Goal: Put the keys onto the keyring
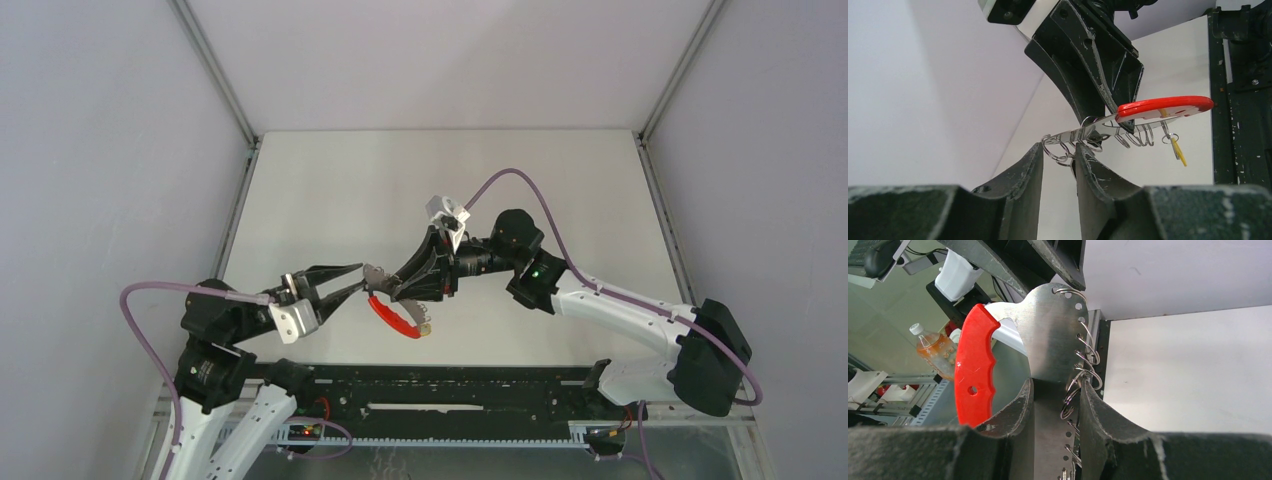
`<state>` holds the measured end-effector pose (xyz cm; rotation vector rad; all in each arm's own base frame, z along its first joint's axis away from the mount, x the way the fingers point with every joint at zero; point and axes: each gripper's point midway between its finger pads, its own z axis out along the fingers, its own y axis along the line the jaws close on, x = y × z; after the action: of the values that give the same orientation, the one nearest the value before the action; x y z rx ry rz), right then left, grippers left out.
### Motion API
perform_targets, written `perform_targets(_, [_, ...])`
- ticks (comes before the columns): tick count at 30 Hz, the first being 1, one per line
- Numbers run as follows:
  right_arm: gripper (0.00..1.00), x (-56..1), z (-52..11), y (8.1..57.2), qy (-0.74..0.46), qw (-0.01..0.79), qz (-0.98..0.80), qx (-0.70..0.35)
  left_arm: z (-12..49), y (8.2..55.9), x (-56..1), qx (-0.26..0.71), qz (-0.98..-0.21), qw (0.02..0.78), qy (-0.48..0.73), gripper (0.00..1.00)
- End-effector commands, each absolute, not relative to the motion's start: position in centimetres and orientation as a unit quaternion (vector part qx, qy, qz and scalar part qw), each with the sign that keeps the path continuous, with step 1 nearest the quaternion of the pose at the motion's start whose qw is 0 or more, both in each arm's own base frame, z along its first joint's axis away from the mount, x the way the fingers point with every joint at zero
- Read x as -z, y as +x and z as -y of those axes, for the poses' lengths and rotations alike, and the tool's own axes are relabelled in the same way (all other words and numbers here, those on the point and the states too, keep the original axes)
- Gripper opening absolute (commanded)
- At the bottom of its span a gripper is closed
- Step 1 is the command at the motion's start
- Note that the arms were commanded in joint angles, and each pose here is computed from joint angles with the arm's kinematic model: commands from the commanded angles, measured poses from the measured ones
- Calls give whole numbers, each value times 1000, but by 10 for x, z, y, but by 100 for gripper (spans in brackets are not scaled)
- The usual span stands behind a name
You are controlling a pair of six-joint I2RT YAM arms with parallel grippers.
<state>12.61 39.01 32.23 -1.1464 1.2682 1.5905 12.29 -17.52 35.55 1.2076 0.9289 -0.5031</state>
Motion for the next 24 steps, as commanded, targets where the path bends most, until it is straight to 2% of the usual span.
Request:
perform_targets(1, [16, -351, -389, 126, -453, 416, -466, -636, 174, 127, -361, 212, -412, 706, 536, 33])
perform_targets(6, [15, -351, -389, 124, -454, 413, -466, -638, 171, 132, -358, 192, -416, 708, 538, 27])
perform_targets(14, [15, -353, -389, 122, -455, 408, -462, -642, 171, 131, -356, 194, -415, 704, 543, 24])
perform_targets(21, [15, -352, -389, 122, -457, 405, -460, -645, 174, 127, -358, 202, -405, 702, 550, 1])
perform_targets(24, [17, -351, -390, 122, -457, 404, -461, -645, 176, 123, -358, 211, -397, 700, 554, 0])
